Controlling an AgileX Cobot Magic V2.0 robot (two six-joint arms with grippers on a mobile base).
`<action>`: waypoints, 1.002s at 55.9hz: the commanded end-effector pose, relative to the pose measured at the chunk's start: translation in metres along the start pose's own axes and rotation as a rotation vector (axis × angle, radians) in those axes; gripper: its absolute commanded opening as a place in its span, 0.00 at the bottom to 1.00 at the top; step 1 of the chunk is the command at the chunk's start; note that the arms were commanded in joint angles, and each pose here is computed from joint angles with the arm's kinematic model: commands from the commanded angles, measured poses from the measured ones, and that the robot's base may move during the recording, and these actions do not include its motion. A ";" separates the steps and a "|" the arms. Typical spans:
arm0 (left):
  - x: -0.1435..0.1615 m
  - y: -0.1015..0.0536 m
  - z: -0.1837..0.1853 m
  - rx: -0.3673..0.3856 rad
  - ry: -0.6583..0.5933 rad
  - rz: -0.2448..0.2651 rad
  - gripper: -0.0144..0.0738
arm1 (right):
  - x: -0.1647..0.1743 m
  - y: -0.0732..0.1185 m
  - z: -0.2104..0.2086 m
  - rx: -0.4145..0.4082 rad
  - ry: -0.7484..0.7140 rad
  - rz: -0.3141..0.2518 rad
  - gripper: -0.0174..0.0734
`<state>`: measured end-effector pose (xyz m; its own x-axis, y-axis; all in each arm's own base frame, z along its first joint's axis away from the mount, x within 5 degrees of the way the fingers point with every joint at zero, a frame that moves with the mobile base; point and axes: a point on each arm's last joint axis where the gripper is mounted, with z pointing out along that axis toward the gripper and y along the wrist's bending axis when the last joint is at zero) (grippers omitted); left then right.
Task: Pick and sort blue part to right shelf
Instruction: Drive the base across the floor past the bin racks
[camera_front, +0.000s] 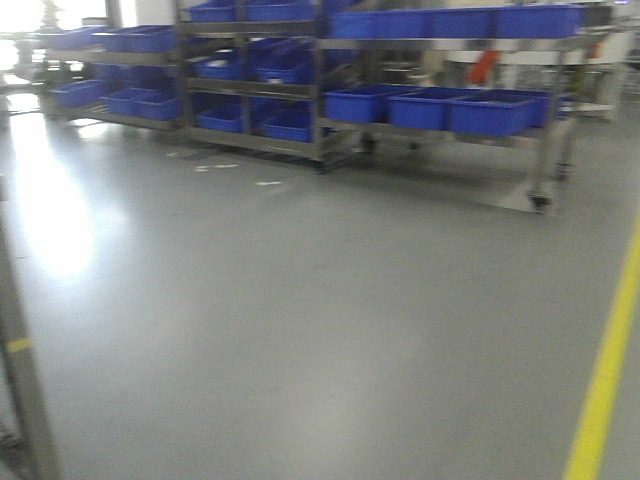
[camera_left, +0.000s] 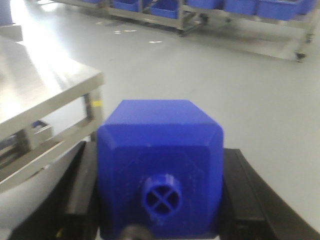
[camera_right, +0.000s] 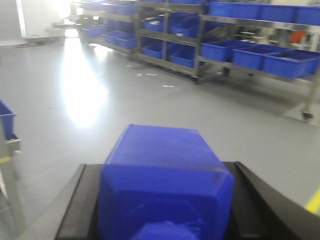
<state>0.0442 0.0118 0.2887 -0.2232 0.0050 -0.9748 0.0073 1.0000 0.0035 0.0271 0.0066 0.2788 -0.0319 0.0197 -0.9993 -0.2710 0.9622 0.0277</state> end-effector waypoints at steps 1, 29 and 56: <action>-0.015 -0.002 -0.003 0.029 -0.091 0.003 0.54 | -0.019 0.000 -0.008 -0.002 -0.148 -0.020 0.42; -0.015 -0.002 -0.003 0.029 -0.091 0.003 0.54 | -0.019 0.000 -0.008 -0.001 -0.148 -0.020 0.42; -0.015 -0.002 -0.003 0.029 -0.091 0.003 0.54 | -0.019 0.000 -0.008 -0.001 -0.148 -0.020 0.42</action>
<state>0.0442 0.0118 0.2887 -0.2232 0.0050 -0.9748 0.0073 1.0000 0.0035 0.0268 0.0065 0.2789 -0.0303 0.0202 -0.9993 -0.2710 0.9622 0.0277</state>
